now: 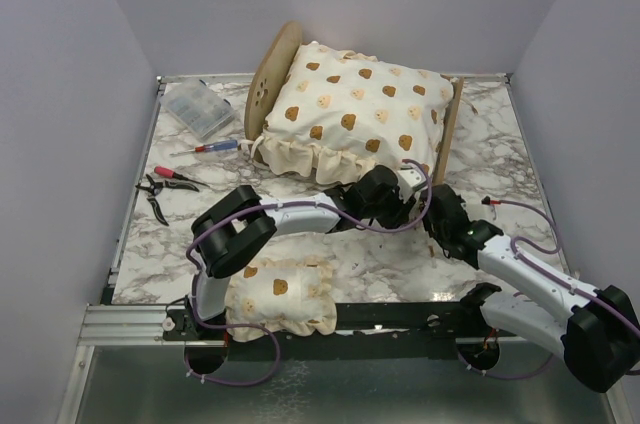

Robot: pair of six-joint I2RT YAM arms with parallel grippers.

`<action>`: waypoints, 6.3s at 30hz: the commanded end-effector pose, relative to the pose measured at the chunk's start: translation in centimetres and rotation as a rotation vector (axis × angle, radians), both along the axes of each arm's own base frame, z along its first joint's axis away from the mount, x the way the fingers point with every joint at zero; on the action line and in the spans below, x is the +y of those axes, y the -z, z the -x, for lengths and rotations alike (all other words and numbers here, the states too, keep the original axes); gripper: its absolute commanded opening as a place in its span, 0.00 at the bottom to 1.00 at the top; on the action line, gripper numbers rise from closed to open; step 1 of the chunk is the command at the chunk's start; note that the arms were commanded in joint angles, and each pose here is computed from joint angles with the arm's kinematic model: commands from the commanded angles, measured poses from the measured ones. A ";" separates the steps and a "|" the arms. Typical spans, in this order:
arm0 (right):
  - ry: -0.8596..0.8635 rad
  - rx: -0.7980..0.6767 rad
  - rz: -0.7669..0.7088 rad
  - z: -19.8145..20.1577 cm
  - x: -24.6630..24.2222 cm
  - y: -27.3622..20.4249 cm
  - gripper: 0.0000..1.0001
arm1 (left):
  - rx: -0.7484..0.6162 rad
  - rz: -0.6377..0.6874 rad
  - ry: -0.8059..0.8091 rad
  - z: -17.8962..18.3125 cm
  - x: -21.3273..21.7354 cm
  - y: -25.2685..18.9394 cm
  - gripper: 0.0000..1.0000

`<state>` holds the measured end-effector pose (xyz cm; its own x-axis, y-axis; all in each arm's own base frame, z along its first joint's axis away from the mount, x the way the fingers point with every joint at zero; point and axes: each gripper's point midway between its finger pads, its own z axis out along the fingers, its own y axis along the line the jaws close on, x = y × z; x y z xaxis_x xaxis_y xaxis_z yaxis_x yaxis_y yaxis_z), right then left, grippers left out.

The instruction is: Set up the pet bed

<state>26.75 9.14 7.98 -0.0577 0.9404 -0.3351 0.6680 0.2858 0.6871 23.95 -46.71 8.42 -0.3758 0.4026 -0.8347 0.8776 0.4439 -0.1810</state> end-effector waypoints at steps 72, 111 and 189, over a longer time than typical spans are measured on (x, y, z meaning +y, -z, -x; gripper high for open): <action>-0.209 0.254 0.250 4.5 -3.2 5.0 0.01 | -0.357 0.258 -0.626 -16.2 3.8 -27.3 0.00; -0.098 0.335 0.129 5.5 -6.3 7.0 0.01 | -0.447 0.240 -0.685 -17.8 5.1 -30.5 0.00; -0.399 0.042 0.516 -9.0 -10.0 -11.3 0.43 | 0.051 0.050 -0.282 9.3 5.0 -7.2 0.59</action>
<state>35.15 -0.76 19.94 -0.3529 0.5816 -0.7330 0.4695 0.7877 0.3989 11.87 -43.99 10.32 -0.5699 0.3440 -0.7462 0.7320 0.6251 -0.2709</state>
